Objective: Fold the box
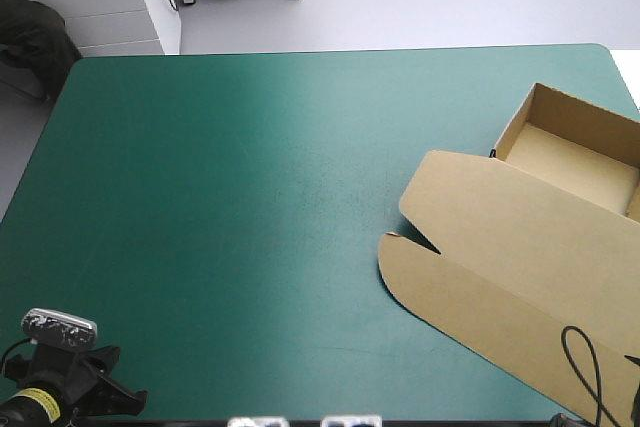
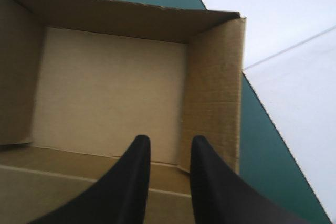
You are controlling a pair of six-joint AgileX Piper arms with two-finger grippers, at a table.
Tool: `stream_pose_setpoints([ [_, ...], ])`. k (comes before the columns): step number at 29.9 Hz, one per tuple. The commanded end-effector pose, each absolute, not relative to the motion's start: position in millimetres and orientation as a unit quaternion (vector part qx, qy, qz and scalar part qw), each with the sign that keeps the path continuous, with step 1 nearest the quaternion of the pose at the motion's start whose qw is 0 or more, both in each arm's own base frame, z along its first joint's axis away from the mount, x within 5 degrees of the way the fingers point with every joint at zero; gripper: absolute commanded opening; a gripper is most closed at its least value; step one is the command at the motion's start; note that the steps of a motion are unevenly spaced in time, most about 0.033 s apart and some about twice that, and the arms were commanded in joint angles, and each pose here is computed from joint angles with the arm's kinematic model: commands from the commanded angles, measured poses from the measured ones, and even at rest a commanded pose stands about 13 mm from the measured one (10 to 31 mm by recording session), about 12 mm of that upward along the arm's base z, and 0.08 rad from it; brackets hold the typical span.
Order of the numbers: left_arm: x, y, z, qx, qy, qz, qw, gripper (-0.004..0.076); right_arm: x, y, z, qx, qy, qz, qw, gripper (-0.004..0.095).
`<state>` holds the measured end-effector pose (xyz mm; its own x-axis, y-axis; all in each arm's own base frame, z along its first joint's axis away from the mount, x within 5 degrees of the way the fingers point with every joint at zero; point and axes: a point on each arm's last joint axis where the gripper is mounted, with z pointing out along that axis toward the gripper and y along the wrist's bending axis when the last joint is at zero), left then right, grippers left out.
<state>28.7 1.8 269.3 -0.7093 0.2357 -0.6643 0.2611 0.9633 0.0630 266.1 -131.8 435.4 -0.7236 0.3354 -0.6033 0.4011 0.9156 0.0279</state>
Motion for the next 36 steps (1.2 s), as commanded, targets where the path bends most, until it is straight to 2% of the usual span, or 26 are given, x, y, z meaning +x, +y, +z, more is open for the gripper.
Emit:
stream_pose_setpoints([
  [1,33,1,279,0.134,0.912,-0.021,0.387,-0.0008,226,-101,472,0.165,0.907,-0.025,0.387,0.0108],
  [5,35,0,280,0.154,0.903,-0.015,0.4,-0.0008,189,-70,476,0.134,0.9,0.003,0.414,0.0],
  [14,40,-3,275,0.165,0.894,-0.019,0.416,-0.0008,111,-2,424,0.001,0.913,0.053,0.405,-0.0002],
  [19,40,-4,275,0.165,0.894,-0.02,0.416,-0.0008,76,10,382,-0.034,0.914,0.057,0.401,-0.0002],
  [27,40,-4,275,0.165,0.894,-0.02,0.416,-0.0008,39,18,313,-0.036,0.912,0.057,0.405,-0.0003],
  [36,40,-4,275,0.165,0.894,-0.02,0.416,-0.0008,20,22,284,-0.041,0.899,0.055,0.433,-0.0003],
])
